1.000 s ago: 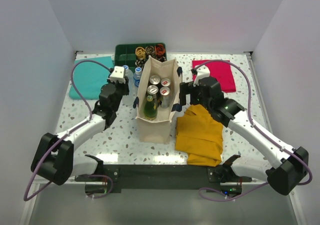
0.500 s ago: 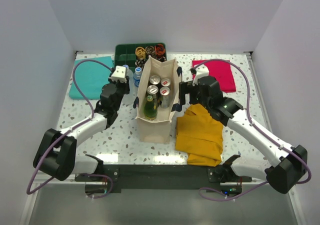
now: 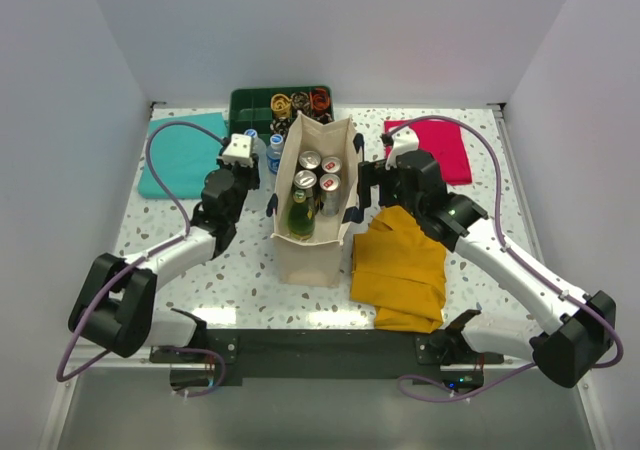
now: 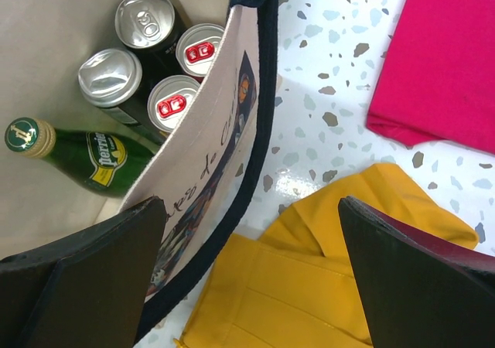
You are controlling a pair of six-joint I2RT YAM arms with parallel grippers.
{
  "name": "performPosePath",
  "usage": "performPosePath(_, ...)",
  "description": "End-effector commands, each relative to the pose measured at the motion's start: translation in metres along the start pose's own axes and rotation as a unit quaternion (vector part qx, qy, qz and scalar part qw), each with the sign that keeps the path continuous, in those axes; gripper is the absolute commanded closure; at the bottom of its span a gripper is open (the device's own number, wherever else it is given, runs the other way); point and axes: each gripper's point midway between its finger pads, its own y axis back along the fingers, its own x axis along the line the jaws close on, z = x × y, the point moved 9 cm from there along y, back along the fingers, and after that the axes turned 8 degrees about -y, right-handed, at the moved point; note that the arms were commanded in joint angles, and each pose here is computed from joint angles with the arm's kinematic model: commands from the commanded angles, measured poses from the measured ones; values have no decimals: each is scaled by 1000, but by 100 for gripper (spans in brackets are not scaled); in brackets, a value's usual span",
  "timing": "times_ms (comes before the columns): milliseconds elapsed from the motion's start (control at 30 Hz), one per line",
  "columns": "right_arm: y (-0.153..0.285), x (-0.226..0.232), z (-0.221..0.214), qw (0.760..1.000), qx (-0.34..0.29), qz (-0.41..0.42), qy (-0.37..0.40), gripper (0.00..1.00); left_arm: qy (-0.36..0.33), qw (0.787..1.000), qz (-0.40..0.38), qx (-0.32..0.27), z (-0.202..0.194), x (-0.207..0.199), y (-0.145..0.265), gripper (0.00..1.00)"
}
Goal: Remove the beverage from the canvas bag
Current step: Place the drink at the center of the board.
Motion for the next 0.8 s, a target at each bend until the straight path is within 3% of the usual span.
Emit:
performPosePath(0,9,1,19,999,-37,-2,-2,2,55,988,42,-140,54,13,-4,100)
performPosePath(200,8,2,18,999,-37,0,-3,2,60,988,47,-136,48,14,0,100)
performPosePath(233,8,2,17,999,-36,0,-3,2,61,988,49,-135,48,15,1,96)
performPosePath(267,8,1,17,999,-35,0,-3,2,61,988,49,-134,46,15,2,86)
performPosePath(333,8,1,17,999,-37,1,-3,2,64,988,48,-134,47,15,3,80)
performPosePath(467,10,1,17,999,-38,2,-2,2,68,988,44,-131,47,14,6,80)
performPosePath(667,15,1,16,999,-42,15,-8,2,73,988,41,-128,47,15,10,66)
performPosePath(767,17,3,16,999,-44,26,-9,2,73,988,43,-126,48,16,12,65)
